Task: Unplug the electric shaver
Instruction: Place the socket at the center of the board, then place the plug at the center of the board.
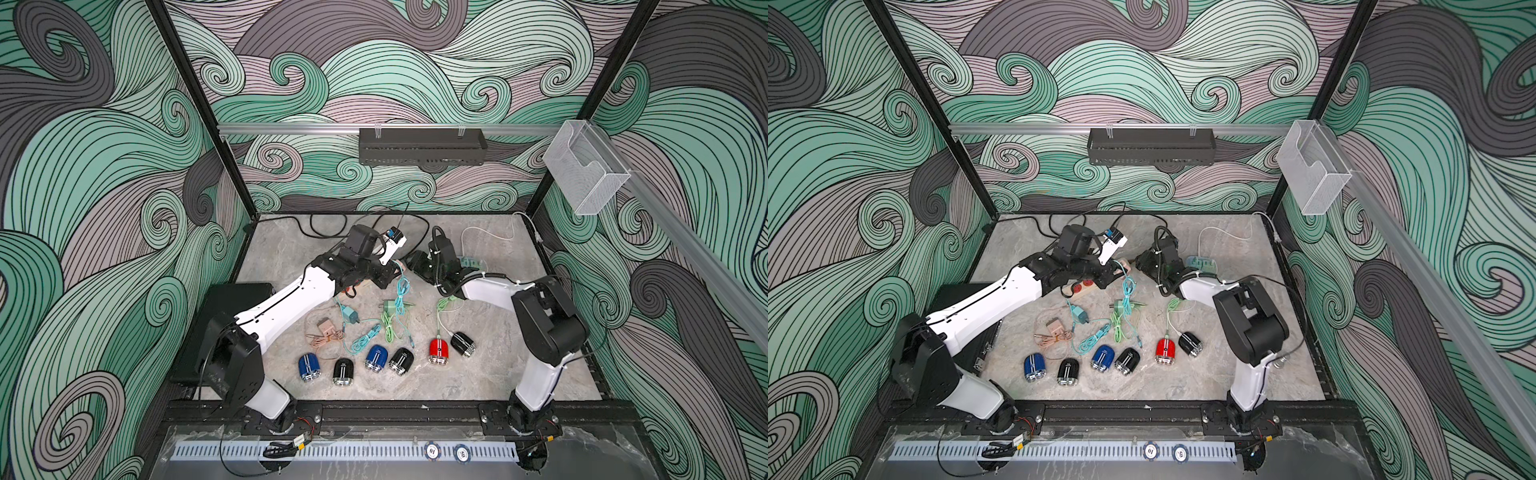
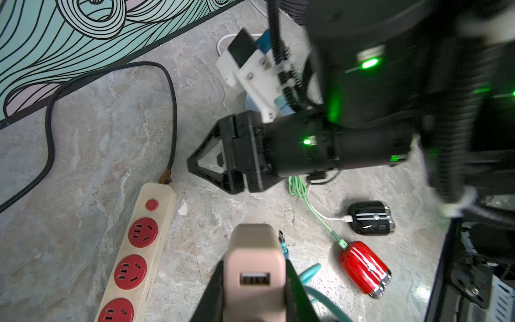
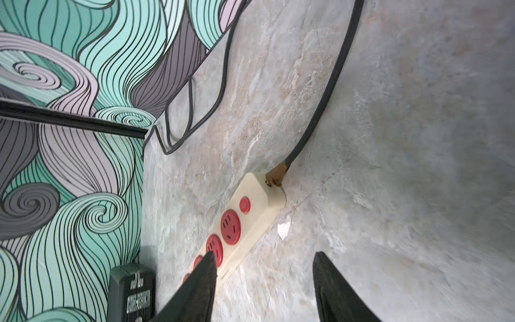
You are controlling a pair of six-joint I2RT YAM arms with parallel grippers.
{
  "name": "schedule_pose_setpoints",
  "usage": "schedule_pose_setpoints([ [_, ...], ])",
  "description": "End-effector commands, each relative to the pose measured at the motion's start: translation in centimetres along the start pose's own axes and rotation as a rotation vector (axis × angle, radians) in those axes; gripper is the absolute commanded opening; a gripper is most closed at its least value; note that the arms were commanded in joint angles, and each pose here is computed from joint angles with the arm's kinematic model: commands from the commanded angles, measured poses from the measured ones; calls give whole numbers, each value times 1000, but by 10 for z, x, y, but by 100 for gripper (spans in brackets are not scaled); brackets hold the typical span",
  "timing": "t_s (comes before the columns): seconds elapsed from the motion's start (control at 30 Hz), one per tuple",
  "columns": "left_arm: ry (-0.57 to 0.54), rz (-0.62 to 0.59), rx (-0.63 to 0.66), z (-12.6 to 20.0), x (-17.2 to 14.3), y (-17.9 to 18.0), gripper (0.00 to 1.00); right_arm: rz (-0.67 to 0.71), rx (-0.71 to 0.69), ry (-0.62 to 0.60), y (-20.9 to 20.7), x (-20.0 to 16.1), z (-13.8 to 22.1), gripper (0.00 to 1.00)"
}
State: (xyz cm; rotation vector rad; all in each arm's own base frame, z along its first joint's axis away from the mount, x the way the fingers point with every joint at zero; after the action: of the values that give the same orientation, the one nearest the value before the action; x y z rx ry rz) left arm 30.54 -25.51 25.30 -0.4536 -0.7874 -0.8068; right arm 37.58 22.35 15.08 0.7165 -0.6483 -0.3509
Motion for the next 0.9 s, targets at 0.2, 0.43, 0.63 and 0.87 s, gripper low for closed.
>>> schedule_pose_setpoints([
  [0.2,104,30,57,-56,-7,1,4,244,-70,50,-20,-13,77,54],
  [0.43,177,76,90,-89,-29,-1,6,319,-125,74,-38,-24,115,52],
  [0.63,225,97,96,-109,-43,1,21,357,-67,160,-39,-40,128,47],
  [0.87,227,119,68,-116,-44,0,44,332,-7,270,-45,-62,116,32],
])
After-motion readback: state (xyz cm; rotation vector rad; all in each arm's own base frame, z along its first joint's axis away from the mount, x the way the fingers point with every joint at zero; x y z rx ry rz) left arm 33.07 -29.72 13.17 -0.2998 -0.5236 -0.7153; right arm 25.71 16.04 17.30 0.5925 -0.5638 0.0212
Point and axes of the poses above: each gripper's point midway between its finger pads, its own z axis back along the fingers, its own y axis along the line the jaws close on, x = y × z, the point moved 7 cm from there along z, back along the fingers, and after that the axes turned 3 degrees about -z, right-handed, at the moved point
